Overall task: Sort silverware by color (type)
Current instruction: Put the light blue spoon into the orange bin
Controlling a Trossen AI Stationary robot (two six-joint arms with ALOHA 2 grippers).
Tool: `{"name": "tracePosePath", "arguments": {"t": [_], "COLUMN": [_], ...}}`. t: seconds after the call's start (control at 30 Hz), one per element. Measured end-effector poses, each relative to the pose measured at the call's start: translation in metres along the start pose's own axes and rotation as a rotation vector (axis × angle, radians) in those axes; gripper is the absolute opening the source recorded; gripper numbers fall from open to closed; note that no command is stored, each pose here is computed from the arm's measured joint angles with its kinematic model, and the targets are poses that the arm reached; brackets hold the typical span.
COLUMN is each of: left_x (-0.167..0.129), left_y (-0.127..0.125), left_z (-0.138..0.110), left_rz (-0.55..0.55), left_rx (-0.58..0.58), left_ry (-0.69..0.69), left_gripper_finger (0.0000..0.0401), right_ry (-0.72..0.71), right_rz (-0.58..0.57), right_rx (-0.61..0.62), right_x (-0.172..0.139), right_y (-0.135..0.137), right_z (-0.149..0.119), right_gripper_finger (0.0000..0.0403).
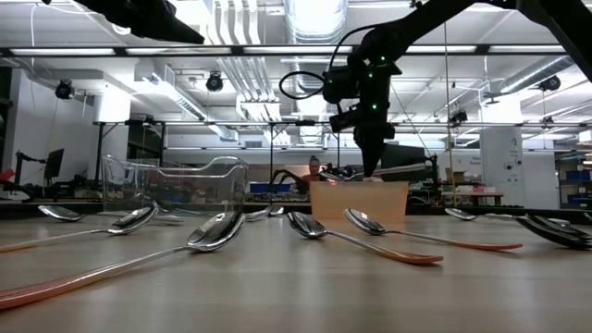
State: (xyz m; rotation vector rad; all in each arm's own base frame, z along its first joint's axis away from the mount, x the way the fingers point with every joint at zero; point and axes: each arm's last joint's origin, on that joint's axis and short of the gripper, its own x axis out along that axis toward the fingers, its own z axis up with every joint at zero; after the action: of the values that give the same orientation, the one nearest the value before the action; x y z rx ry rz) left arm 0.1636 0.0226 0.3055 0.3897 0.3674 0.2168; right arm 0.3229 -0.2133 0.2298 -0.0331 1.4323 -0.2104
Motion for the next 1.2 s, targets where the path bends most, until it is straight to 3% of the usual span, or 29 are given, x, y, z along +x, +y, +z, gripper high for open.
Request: {"name": "tracePosePath", "arguments": {"t": [0.47,0.83,1.2], "left_x": [0.0,0.0,0.0], "left_y": [0.0,0.0,0.0], "left_z": [0.001,0.001,0.001], "left_rz": [0.004,0.004,0.003], "left_rx": [0.016,0.016,0.017], "left_ry": [-0.01,-0.011,-0.009], "left_gripper_finger": [0.0,0.0,0.0], "right_ry": [-0.006,0.071,0.063], "right_rz": [0.002,0.028,-0.002], "right_rx": [-0.005,-0.013,-0.034], "right_x": [0.001,0.032,0.035], "right_y": [0.007,0.011,0.009], "right_z": [0.004,0.01,0.012], "right_gripper_finger": [0.0022,0.0022,0.0024]}}
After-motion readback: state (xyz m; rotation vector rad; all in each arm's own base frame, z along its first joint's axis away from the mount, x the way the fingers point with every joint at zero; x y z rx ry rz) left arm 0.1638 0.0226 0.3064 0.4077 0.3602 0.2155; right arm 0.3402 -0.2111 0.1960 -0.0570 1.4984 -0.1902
